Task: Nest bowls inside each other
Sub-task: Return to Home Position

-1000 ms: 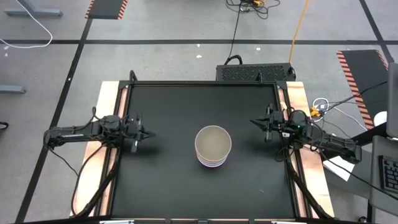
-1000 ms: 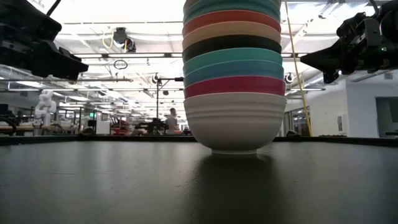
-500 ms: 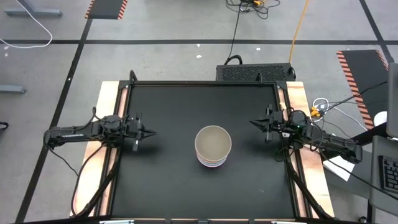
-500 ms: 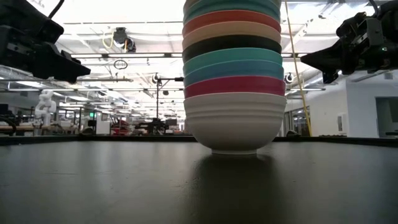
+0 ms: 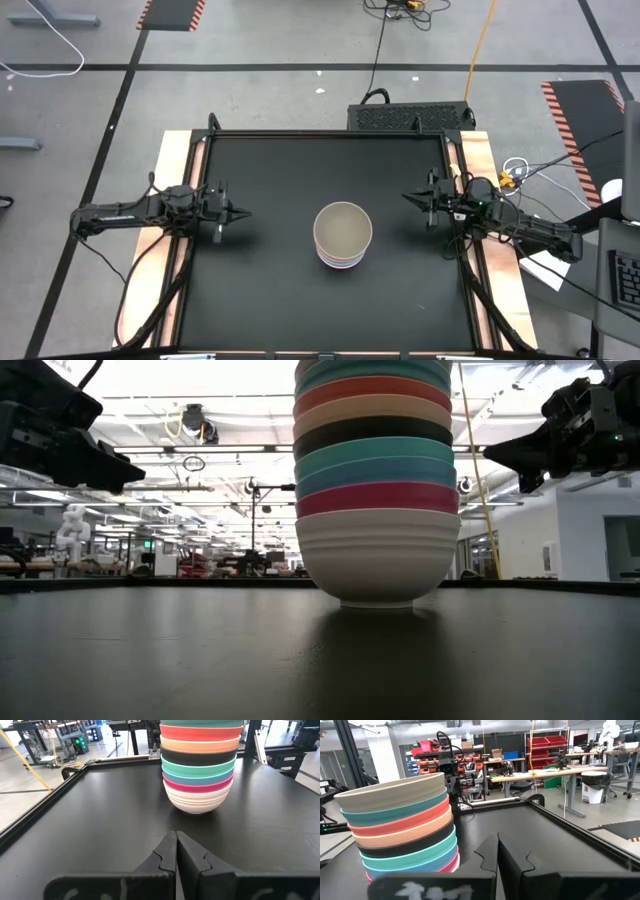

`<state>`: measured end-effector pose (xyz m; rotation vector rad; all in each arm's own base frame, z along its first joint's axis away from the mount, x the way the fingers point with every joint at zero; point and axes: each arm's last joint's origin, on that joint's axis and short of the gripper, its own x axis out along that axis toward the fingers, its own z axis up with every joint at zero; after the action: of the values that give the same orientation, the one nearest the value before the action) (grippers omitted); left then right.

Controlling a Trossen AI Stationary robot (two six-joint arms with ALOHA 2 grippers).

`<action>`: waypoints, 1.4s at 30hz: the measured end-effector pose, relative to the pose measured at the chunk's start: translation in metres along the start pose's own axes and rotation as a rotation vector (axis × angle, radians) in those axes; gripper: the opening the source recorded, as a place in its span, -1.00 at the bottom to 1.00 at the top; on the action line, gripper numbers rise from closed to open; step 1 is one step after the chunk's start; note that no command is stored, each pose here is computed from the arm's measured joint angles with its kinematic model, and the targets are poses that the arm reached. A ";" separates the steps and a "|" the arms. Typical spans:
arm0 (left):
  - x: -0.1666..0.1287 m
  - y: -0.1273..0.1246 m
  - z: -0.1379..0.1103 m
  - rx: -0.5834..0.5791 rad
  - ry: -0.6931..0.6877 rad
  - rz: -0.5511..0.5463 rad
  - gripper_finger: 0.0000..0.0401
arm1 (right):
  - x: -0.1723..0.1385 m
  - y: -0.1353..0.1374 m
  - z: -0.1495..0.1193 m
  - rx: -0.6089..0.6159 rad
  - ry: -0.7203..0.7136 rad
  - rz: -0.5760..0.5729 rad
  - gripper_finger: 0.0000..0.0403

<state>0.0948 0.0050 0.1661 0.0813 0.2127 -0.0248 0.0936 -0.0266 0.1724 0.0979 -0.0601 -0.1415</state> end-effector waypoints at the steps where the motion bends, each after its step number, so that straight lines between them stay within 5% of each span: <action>1: 0.000 0.000 0.000 -0.001 0.000 0.000 -0.94 | 0.000 0.000 0.000 0.000 -0.002 0.000 -1.00; 9: 0.000 0.000 0.000 -0.001 0.000 0.000 -0.84 | 0.000 0.000 0.001 -0.001 -0.005 0.000 -1.00; 28: 0.000 0.000 0.000 -0.001 0.000 0.000 -0.99 | 0.000 0.000 0.001 -0.002 -0.011 -0.001 -1.00; 42: 0.000 0.000 0.000 -0.001 0.000 -0.001 -0.85 | 0.000 0.000 0.001 -0.002 -0.011 -0.001 -1.00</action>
<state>0.0948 0.0050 0.1661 0.0801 0.2124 -0.0254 0.0935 -0.0266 0.1735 0.0950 -0.0713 -0.1433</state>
